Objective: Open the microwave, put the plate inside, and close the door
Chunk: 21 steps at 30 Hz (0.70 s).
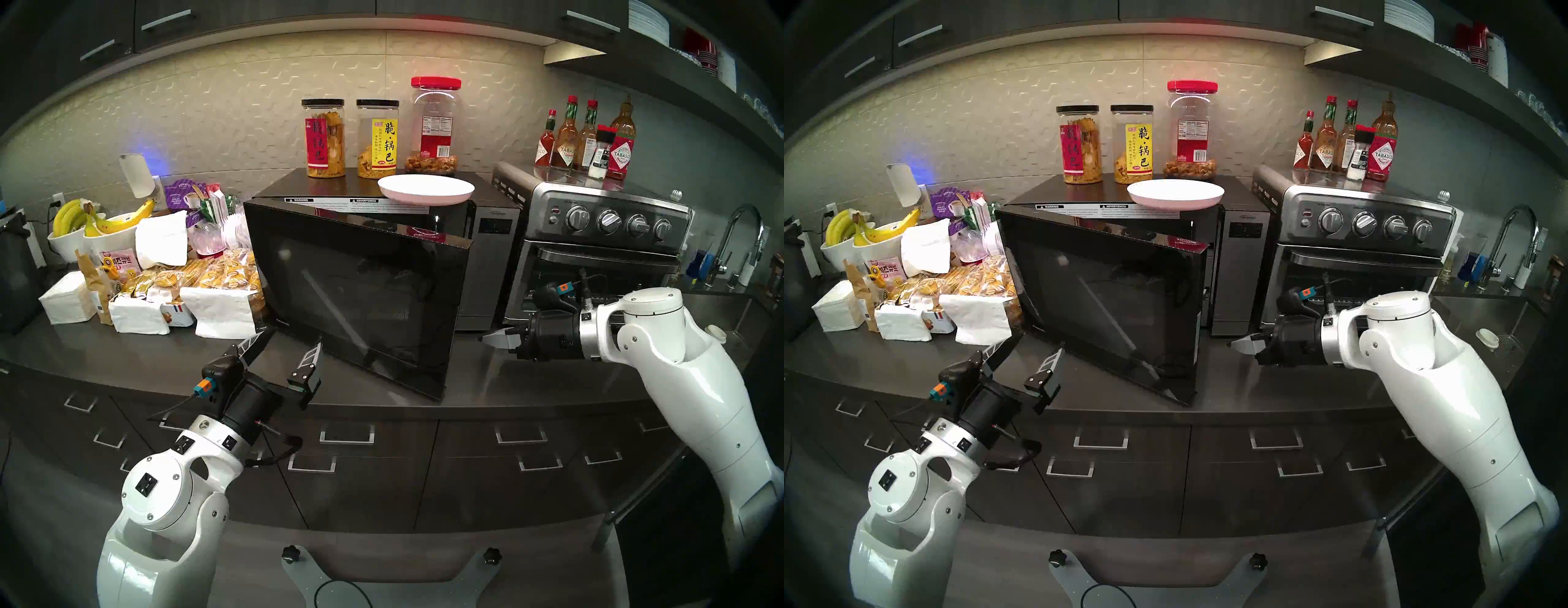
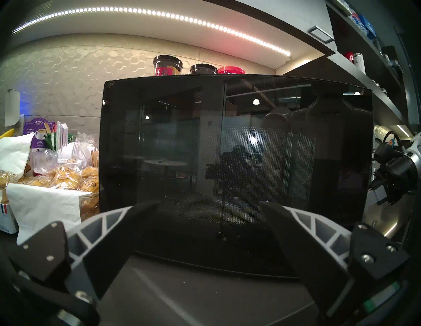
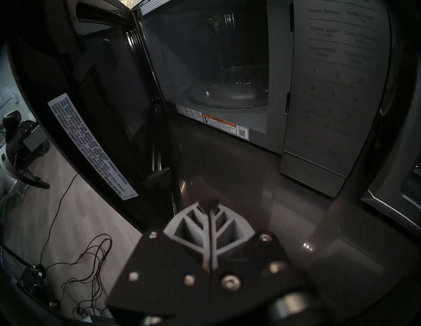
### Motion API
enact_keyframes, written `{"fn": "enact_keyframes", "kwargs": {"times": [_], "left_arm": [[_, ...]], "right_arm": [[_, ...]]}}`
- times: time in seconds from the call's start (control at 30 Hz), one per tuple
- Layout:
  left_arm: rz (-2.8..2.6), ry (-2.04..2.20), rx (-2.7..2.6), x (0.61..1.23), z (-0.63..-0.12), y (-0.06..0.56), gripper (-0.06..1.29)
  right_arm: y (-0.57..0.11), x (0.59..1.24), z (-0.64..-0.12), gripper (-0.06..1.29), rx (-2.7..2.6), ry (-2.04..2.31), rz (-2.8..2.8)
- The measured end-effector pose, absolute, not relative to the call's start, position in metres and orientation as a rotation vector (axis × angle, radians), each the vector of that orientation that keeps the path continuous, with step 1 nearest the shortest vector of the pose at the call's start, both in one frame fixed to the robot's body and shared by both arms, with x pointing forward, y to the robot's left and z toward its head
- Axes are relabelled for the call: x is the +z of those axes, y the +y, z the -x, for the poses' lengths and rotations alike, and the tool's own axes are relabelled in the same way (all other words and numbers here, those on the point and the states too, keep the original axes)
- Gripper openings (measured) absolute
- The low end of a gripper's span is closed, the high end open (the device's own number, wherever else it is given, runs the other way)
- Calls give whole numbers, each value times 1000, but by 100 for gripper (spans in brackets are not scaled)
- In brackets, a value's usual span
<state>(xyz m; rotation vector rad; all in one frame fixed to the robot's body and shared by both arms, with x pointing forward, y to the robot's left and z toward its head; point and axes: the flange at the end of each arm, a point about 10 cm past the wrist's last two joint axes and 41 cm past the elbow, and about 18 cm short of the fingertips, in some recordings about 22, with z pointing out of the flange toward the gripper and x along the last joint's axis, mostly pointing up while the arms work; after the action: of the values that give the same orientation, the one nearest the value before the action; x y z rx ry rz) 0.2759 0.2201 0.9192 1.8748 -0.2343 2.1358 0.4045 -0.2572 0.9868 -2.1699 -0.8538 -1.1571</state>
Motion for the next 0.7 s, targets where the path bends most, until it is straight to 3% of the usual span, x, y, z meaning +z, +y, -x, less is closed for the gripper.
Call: {"fn": "enact_keyframes", "kwargs": {"times": [0.7], "left_arm": [[-1875,-234,2136,919,-276,220,127]], "right_arm": [[-236,1001,-400,-3,-1157,-894,2124]]}}
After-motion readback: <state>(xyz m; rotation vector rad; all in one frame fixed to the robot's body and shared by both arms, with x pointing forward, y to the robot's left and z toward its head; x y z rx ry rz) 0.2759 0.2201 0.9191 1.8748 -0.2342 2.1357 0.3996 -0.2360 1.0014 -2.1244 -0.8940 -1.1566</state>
